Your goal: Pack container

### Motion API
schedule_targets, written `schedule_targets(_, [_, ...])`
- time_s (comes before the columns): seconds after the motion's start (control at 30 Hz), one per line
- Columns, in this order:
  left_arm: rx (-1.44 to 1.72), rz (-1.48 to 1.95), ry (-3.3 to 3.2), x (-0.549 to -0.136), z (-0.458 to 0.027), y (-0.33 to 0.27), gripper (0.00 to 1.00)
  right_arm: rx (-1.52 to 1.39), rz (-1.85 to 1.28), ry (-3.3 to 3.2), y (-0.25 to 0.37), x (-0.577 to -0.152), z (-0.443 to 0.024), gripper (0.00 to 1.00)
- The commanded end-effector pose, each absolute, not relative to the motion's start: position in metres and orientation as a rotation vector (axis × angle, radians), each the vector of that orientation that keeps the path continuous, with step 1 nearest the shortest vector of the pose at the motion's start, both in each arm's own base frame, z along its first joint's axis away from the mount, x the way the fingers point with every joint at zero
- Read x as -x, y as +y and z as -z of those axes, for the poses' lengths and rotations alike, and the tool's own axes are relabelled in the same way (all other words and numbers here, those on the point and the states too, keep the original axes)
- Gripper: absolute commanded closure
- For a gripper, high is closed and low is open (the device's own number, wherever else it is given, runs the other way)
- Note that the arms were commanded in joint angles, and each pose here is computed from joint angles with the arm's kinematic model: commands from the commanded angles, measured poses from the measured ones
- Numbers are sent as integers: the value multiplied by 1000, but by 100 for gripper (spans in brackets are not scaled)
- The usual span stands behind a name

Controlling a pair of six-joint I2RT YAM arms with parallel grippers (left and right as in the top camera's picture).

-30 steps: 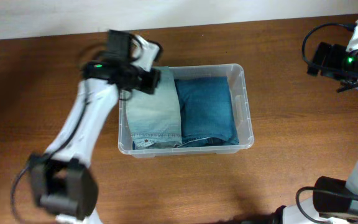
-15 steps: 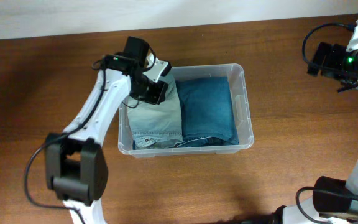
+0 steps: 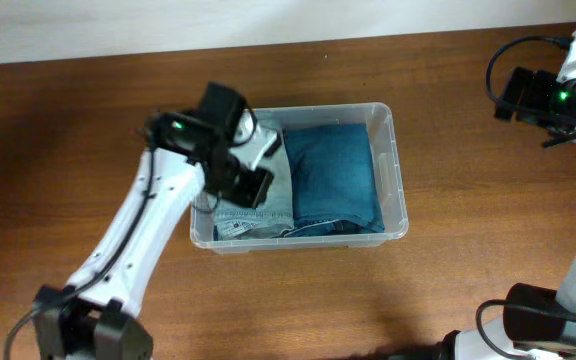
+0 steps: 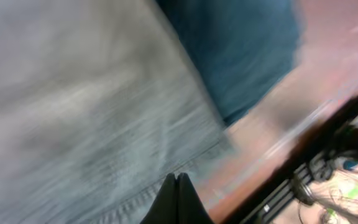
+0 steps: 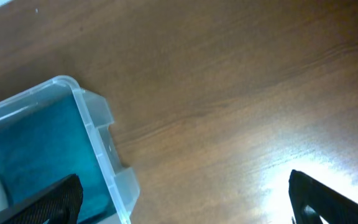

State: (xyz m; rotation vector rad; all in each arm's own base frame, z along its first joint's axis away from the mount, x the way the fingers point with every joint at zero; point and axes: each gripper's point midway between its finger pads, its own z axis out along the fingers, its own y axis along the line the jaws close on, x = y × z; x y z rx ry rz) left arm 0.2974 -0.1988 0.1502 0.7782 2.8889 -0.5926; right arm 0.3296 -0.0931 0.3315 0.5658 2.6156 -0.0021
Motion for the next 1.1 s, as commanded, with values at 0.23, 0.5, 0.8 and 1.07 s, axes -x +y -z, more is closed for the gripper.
schedule_targets(0.23, [-628,228,2809,-334,-132,-165,100,-555,-8,2633,-92,-330,-328,2])
schedule_targets(0.5, [-143,-15,2436,-413,-282,-53,1,13,-67,2559,-17,-372,-342,2])
schedule_targets(0.8, [352,20,2408,-441,-264,57,1,226,-78,2424,28,-439,-336,2])
schedule_targets(1.07, [265,-25,2420,-407,-282,62,1,103,-58,2451,14,-407,-351,1])
